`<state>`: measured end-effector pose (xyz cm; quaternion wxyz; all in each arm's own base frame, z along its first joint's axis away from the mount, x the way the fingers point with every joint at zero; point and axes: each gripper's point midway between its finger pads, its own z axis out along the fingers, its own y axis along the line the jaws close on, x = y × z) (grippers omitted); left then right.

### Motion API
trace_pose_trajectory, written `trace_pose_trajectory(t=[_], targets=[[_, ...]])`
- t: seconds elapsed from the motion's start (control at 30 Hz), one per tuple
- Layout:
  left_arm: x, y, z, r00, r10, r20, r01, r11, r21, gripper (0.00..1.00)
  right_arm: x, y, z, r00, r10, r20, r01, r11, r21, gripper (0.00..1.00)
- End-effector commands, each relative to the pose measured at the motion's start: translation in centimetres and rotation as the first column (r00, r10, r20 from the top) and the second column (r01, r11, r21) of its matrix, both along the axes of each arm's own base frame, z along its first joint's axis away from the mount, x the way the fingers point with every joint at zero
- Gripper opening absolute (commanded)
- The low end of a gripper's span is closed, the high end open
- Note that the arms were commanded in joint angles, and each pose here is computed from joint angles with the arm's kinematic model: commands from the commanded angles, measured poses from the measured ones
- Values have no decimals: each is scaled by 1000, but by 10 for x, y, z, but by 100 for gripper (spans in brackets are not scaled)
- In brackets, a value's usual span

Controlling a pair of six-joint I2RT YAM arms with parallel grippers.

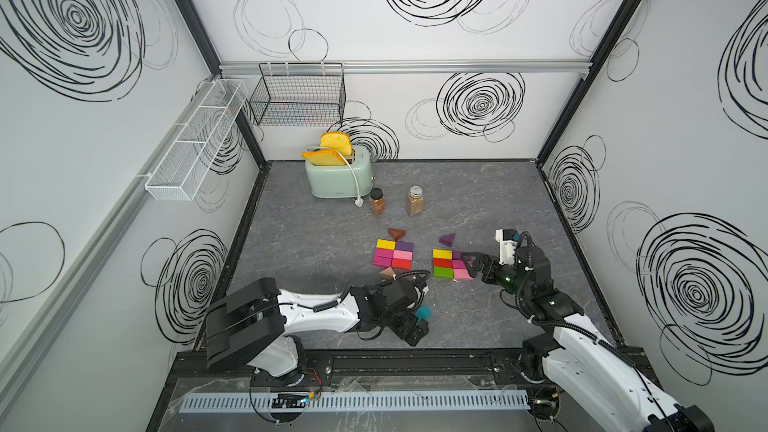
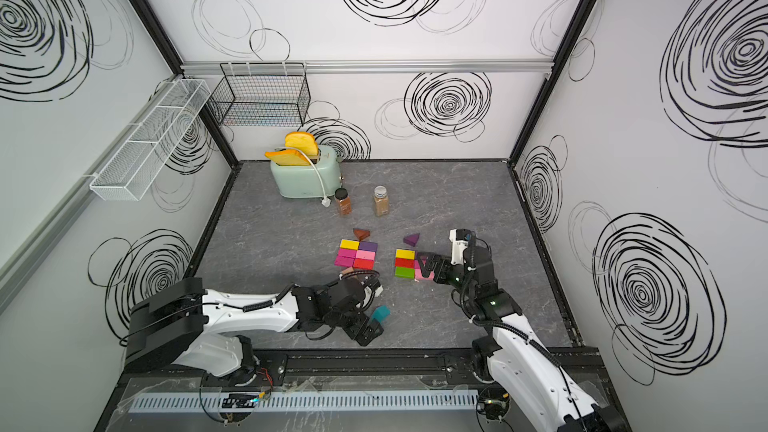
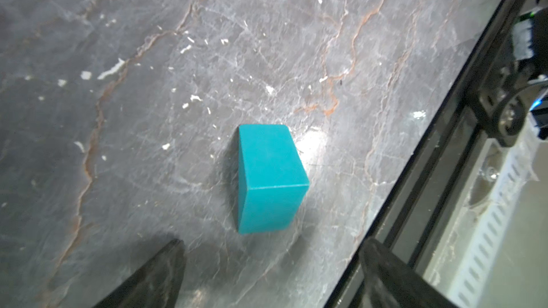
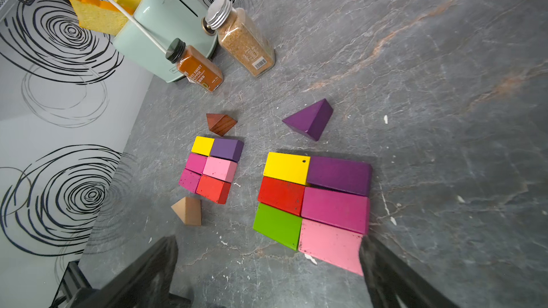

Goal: Assemble a piece of candy with building blocks
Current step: Assemble the building blocks at the center of the board, then pick up the building block from the center of the board.

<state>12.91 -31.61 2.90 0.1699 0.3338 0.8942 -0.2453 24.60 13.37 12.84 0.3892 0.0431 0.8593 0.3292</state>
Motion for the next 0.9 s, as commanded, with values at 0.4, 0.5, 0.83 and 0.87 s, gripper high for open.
trace_pose_trajectory(t=[0.4, 0.5, 0.83, 0.87], targets=[[22, -30, -2, 992, -69, 104, 68, 998, 20, 46, 4, -4, 11, 999, 14, 32, -13, 1000, -23, 99], [22, -33, -1, 993, -78, 91, 77, 997, 13, 24, 3, -4, 12, 999, 23, 27, -23, 999, -26, 99], [13, -56, 55, 922, -161, -353, 4, 914, -406, 19, -7, -3, 42, 998, 23, 55, -22, 1000, -20, 99], [13, -57, 56, 903, -180, -391, -6, 903, -430, 19, -9, -2, 45, 998, 25, 54, -24, 1000, -16, 99]])
